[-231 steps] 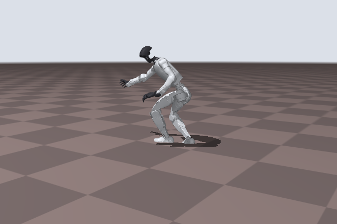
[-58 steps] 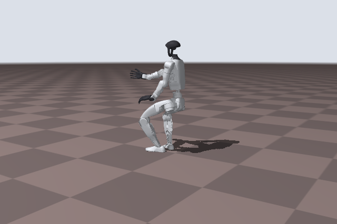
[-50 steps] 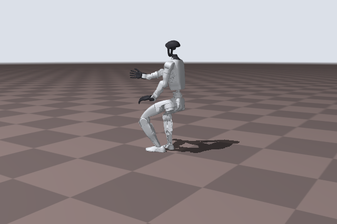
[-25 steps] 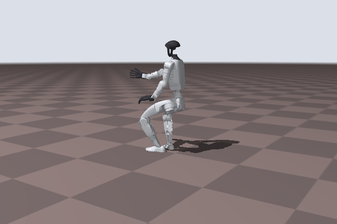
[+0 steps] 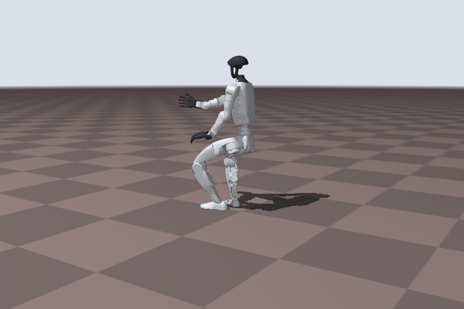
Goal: Upper body actions
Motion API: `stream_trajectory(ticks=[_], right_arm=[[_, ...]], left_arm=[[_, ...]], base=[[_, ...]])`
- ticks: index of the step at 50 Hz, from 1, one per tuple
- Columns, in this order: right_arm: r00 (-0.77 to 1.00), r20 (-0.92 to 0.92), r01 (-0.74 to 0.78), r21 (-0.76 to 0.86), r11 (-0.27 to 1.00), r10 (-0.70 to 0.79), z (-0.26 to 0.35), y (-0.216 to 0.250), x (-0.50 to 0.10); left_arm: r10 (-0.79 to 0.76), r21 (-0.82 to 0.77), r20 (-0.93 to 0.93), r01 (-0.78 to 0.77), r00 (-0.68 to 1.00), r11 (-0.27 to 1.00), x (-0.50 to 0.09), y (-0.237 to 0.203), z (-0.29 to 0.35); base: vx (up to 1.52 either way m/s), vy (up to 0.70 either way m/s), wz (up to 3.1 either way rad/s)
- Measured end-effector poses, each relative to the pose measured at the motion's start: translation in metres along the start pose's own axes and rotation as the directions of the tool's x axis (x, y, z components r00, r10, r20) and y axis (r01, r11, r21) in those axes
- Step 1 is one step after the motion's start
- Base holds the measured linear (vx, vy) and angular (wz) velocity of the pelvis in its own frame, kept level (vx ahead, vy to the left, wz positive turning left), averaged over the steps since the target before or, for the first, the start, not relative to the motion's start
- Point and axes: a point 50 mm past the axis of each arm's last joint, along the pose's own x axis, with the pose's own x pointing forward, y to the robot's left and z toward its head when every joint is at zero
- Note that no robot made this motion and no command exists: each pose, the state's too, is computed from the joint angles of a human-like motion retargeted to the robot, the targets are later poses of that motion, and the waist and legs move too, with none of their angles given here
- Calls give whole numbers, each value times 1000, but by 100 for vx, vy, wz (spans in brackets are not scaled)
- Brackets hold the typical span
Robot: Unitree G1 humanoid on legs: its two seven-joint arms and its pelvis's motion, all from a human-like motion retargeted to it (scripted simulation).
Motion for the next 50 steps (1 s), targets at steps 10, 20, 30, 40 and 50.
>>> stream_trajectory(ticks=[10, 20, 30, 40, 50], right_arm=[[1000, 9, -19, 2, 1000, 19, 1, 1, 0], [999, 4, -53, 3, 999, 53, -2, 3, -3], [997, -8, -74, 4, 997, 74, -6, 2, -4], [997, -14, -78, 13, 997, 79, -8, 1, -4], [996, -18, -85, 18, 996, 85, -8, 1, -5]], left_arm=[[-1, 0, -5, 1, 1000, 1000, -1, 0, -2], [-1, -2, -10, 1, 1000, 1000, -2, -1, -3], [-2, -5, -12, 2, 1000, 1000, -3, -1, -3], [-6, -8, -16, 6, 1000, 1000, -3, -2, -3], [-7, -11, -21, 6, 1000, 1000, -4, -2, -4]], base=[[0, 0, 0], [0, 0, 0], [0, 0, 0], [0, 0, 0], [0, 0, 0]])
